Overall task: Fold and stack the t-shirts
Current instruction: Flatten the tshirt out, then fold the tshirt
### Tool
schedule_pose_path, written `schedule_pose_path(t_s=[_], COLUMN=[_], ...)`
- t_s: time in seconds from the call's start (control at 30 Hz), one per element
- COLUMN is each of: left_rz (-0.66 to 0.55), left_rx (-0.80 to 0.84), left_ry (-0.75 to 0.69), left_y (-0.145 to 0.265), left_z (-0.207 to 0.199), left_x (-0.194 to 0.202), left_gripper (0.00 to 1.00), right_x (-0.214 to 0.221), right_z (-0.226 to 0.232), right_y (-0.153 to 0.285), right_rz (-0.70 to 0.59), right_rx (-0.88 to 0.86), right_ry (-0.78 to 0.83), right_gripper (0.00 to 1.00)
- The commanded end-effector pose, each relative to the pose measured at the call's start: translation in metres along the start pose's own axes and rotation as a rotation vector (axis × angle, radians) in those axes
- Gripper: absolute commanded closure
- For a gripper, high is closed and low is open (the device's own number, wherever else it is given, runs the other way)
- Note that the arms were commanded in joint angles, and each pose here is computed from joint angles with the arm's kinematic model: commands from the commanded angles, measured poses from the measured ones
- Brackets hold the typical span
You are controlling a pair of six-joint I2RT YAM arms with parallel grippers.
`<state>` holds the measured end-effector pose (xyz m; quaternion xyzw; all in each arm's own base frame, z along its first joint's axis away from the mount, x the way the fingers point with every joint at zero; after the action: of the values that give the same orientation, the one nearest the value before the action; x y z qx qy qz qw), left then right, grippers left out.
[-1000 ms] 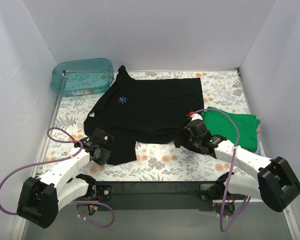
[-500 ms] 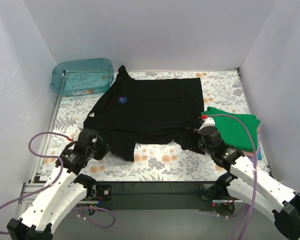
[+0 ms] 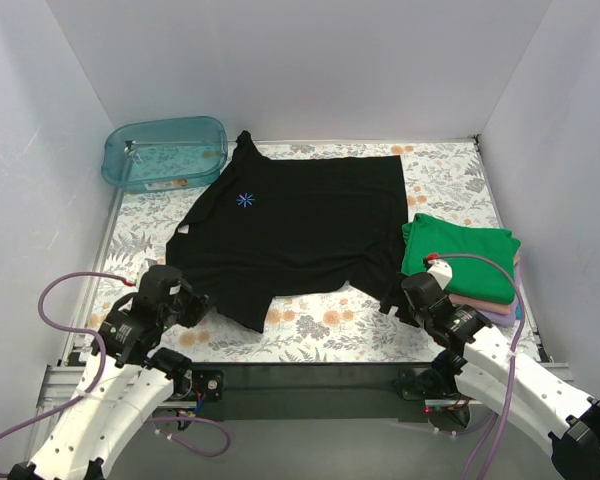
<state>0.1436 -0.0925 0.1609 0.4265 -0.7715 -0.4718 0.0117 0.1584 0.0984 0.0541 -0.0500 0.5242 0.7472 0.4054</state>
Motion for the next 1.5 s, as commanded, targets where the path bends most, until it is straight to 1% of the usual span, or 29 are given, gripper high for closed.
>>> schedule_pose_path(t_s=[0.0,0.1,0.27,0.37,0.47,0.57,0.6,0.63,0.67,0.7,0.8,1.03,1.1,1.13,1.17,1.27,1.37,1.47], left_rz=[-0.043,-0.053,-0.056,-0.078,-0.102,-0.114,-0.117,-0.123,-0.124,-0.123,-0.117,-0.151,-0.168,-0.176,-0.185,-0.193,-0.194,-0.197], left_rx=[0.003,0.023,0.036,0.028,0.021,0.018,0.018,0.022,0.021,0.017,0.021,0.049,0.061,0.055,0.044,0.047,0.045,0.037], left_ry=[-0.026,-0.029,-0.031,-0.028,-0.021,-0.014,-0.01,-0.009,-0.008,-0.005,-0.003,0.019,0.026,0.034,0.044,0.07,0.096,0.113], left_y=[0.016,0.014,0.011,0.013,0.017,0.02,0.021,0.022,0.022,0.022,0.021,0.035,0.041,0.043,0.045,0.052,0.057,0.063], left_z=[-0.002,-0.004,-0.007,-0.006,-0.003,0.001,0.001,0.001,0.002,0.003,0.005,0.002,0.001,0.003,0.005,0.008,0.012,0.018], left_x=[-0.009,-0.01,-0.011,-0.014,-0.017,-0.018,-0.018,-0.019,-0.019,-0.018,-0.016,-0.022,-0.025,-0.026,-0.027,-0.028,-0.026,-0.025], left_gripper=[1.0,1.0,1.0,1.0,1.0,1.0,1.0,1.0,1.0,1.0,1.0,1.0,1.0,1.0,1.0,1.0,1.0,1.0], right_x=[-0.009,-0.01,-0.01,-0.007,-0.005,-0.008,-0.009,-0.01,-0.012,-0.012,-0.013,-0.025,-0.021,-0.021,-0.014,-0.003,-0.001,0.004], right_z=[-0.013,-0.017,-0.011,-0.005,0.002,0.004,0.004,0.003,0.001,-0.001,-0.002,0.002,-0.001,0.002,0.004,0.013,0.006,0.014], right_y=[-0.005,-0.007,-0.015,-0.022,-0.027,-0.029,-0.029,-0.029,-0.029,-0.029,-0.027,-0.003,0.002,0.007,0.008,0.015,0.023,0.034], right_rz=[-0.081,-0.097,-0.09,-0.073,-0.059,-0.068,-0.074,-0.08,-0.098,-0.103,-0.115,-0.145,-0.121,-0.12,-0.078,-0.017,-0.006,0.027], right_rx=[0.083,0.114,0.11,0.096,0.076,0.078,0.079,0.081,0.088,0.09,0.08,0.022,0.014,-0.021,-0.049,-0.137,-0.133,-0.205], right_ry=[-0.098,-0.108,-0.095,-0.091,-0.081,-0.071,-0.071,-0.07,-0.071,-0.07,-0.075,-0.062,-0.042,-0.05,-0.048,-0.055,-0.055,-0.073], right_gripper=[0.05,0.06,0.09,0.12,0.21,0.38,0.64,0.73,0.78,0.85,0.99,0.99,0.99,0.99,0.99,0.99,0.99,0.99])
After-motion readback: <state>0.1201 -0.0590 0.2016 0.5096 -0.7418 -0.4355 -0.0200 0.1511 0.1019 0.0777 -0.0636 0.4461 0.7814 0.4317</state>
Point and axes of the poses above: each gripper's point midway between its finger pads, its own y axis back along the fingers, its own z axis along the line the jaws close on, x = y × z, the point moved 2 cm from there along y, back along the fingers, and after that the axes turned 14 degrees about -y, right-handed, at the moved point
